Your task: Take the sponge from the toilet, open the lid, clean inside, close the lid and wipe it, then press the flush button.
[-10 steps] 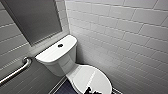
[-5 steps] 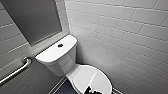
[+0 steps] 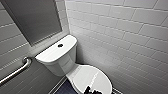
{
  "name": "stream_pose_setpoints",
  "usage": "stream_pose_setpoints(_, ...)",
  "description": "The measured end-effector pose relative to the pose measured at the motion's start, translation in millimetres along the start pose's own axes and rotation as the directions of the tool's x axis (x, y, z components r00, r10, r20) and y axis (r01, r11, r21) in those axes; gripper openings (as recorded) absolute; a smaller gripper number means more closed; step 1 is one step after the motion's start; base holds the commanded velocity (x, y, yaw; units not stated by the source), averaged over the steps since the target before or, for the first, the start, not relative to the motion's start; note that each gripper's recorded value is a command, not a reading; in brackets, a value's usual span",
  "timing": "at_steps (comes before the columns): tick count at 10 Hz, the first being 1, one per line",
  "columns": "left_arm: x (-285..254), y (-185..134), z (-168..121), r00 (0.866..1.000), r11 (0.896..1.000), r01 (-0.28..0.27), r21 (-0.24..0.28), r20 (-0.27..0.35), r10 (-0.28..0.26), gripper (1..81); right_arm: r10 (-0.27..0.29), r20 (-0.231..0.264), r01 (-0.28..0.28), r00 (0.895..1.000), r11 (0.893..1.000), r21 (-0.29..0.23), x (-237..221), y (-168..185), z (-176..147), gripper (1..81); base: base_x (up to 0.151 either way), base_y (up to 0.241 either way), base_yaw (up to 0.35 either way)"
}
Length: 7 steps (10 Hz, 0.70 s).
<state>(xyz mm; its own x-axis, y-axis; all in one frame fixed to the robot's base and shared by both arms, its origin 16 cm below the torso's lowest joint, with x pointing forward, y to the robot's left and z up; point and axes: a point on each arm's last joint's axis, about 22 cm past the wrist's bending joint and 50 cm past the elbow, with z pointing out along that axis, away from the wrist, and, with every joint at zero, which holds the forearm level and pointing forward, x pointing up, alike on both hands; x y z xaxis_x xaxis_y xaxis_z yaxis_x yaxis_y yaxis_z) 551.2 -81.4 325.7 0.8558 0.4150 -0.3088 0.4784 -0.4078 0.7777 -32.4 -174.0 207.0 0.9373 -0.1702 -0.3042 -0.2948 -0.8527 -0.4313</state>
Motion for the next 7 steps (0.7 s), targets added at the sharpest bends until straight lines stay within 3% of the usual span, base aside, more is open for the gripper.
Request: stream_pose_setpoints(7, -9, 29, -32, 1.000, 0.995, 0.004, -0.098, 0.026, -0.001, 81.1, -0.001, 0.000, 0.001, 1.000, 1.000, 0.001, 0, 0, 0, 1.0, 0.000, 0.000, 0.000)
